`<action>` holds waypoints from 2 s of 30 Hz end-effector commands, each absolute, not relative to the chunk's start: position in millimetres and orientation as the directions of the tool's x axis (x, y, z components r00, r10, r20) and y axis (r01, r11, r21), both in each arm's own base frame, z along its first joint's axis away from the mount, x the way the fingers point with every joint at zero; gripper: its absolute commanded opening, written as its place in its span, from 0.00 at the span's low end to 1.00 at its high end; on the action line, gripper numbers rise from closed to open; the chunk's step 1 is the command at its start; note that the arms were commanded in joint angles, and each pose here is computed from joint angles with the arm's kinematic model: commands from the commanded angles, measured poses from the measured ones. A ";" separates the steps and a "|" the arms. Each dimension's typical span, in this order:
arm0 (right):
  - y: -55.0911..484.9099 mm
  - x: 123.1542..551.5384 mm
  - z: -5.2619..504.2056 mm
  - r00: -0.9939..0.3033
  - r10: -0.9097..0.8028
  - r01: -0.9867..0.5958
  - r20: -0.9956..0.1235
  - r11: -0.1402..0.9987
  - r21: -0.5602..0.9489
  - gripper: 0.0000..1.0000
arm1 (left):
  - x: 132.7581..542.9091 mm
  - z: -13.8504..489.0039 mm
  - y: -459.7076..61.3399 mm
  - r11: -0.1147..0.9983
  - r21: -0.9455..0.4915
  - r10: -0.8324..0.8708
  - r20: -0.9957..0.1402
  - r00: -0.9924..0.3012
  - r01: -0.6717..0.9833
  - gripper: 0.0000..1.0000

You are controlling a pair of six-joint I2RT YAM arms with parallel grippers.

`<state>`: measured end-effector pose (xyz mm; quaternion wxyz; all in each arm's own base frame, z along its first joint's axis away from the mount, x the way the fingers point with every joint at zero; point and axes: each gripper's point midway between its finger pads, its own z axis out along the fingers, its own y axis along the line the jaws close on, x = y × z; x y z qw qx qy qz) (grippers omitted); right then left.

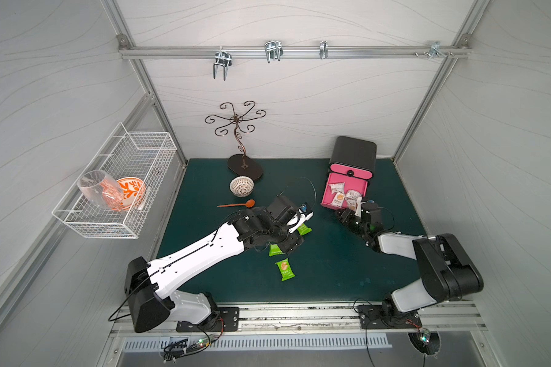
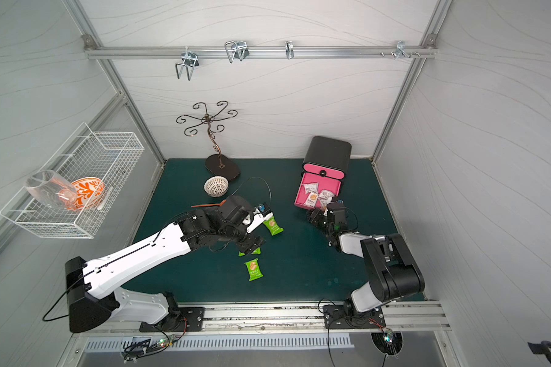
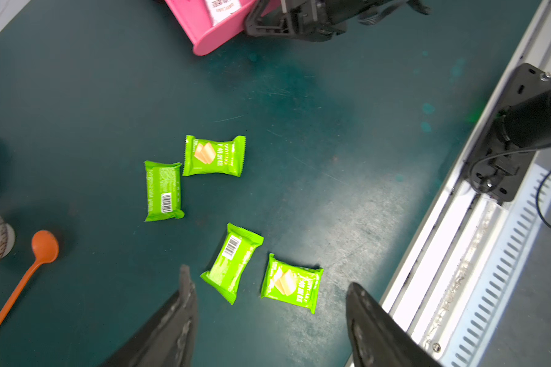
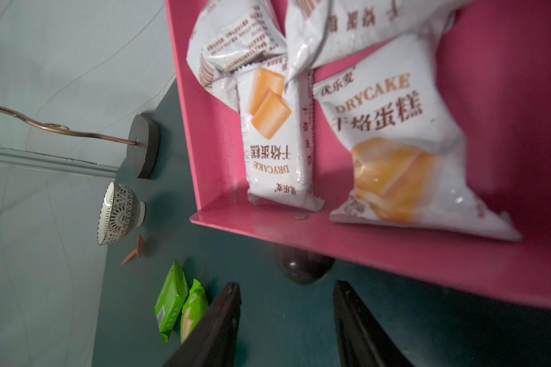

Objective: Place the cookies into the drawer by color
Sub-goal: Close the drawer in the storage box.

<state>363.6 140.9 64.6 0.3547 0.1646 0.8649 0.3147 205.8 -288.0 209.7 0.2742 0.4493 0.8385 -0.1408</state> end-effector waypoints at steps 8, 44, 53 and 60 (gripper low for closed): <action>135.0 385.5 57.6 -0.666 0.494 0.092 -0.559 0.798 0.595 0.55 | 206.8 211.5 -295.9 0.545 0.047 0.675 -0.617 -0.405 0.837 0.75; 135.2 407.5 99.7 -0.684 0.506 0.239 -0.525 0.836 0.494 0.29 | 215.9 203.8 -281.5 0.563 0.147 0.700 -0.608 -0.374 0.814 0.75; 125.9 439.0 109.3 -0.649 0.534 0.268 -0.542 0.827 0.494 0.32 | 216.5 205.5 -280.4 0.564 0.154 0.699 -0.611 -0.370 0.811 0.75; 116.7 463.0 107.4 -0.653 0.536 0.275 -0.535 0.826 0.492 0.40 | 215.9 205.4 -280.9 0.566 0.147 0.695 -0.614 -0.374 0.811 0.75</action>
